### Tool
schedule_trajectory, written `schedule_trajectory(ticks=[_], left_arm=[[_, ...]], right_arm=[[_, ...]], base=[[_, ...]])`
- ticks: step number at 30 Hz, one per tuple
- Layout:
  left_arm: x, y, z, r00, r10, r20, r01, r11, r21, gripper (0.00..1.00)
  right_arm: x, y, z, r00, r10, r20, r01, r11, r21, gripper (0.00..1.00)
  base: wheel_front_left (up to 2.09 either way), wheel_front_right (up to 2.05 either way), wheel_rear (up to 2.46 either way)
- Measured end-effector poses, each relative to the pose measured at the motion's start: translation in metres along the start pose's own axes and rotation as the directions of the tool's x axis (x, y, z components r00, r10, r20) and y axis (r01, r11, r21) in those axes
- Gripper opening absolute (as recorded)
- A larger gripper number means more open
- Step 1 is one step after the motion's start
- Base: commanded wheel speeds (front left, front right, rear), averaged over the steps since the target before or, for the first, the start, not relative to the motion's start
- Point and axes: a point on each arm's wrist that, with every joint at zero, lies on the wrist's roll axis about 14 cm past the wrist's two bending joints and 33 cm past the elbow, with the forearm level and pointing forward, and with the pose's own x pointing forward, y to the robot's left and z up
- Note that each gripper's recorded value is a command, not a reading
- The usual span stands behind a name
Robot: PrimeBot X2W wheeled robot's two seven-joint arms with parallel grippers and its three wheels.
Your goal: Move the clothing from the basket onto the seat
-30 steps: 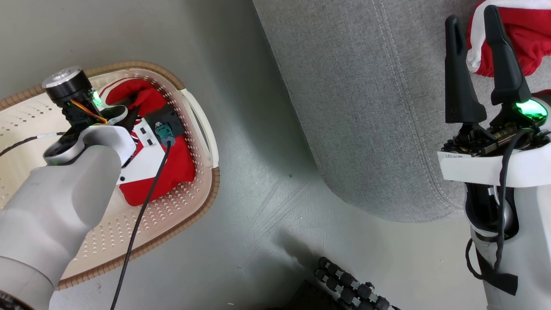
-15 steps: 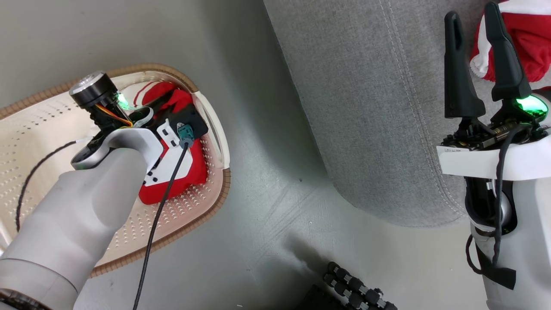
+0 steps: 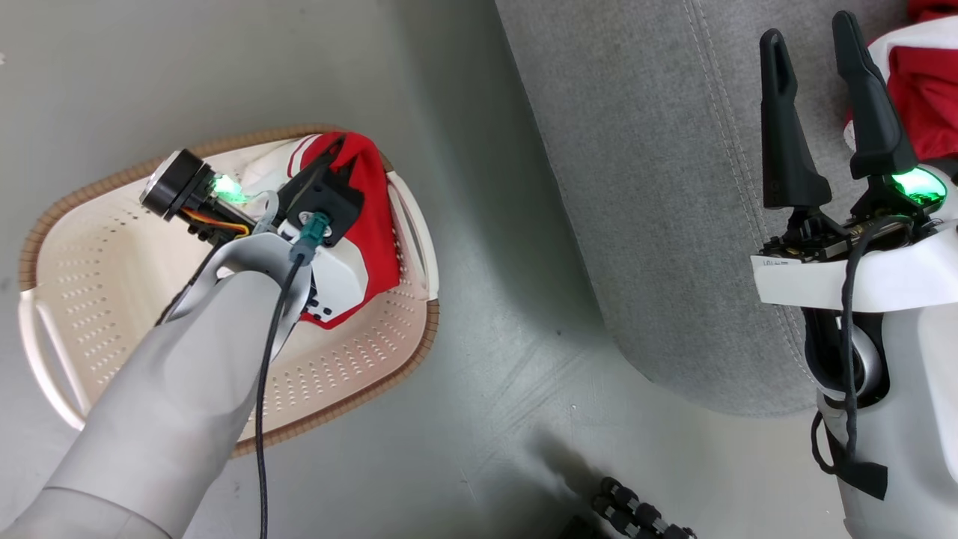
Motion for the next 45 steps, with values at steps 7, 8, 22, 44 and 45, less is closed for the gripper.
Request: schedule_trajectory(ticks=[7,8,22,44,45], left_arm=[[-0.025,0.039,0.035,0.979,0.164,0.118,-0.150,0.982,-0.117,0.00],[-0.029,0.044,0.040,0.973,0.187,0.136,-0.169,0.976,-0.137,0.00],[-0.102,0.104,0.094,0.866,0.429,0.257,-0.359,0.891,-0.278,0.00],[-0.237,0.129,0.172,0.710,0.567,0.418,-0.483,0.824,-0.296,0.00],[-0.242,0.129,0.176,0.705,0.566,0.428,-0.488,0.824,-0.287,0.00]], right_arm=[[0.007,0.013,0.008,0.999,0.038,0.027,-0.037,0.999,-0.014,1.00],[0.008,0.015,0.009,0.999,0.044,0.028,-0.043,0.999,-0.019,1.00],[0.009,0.046,0.025,0.990,0.132,0.056,-0.129,0.990,-0.059,1.00],[-0.020,0.094,0.062,0.953,0.285,0.100,-0.282,0.959,-0.044,1.00],[-0.022,0.095,0.065,0.952,0.289,0.103,-0.285,0.957,-0.046,1.00]], base=[[0.00,0.00,0.00],[0.00,0.00,0.00],[0.00,0.00,0.00],[0.00,0.00,0.00],[0.00,0.00,0.00]])
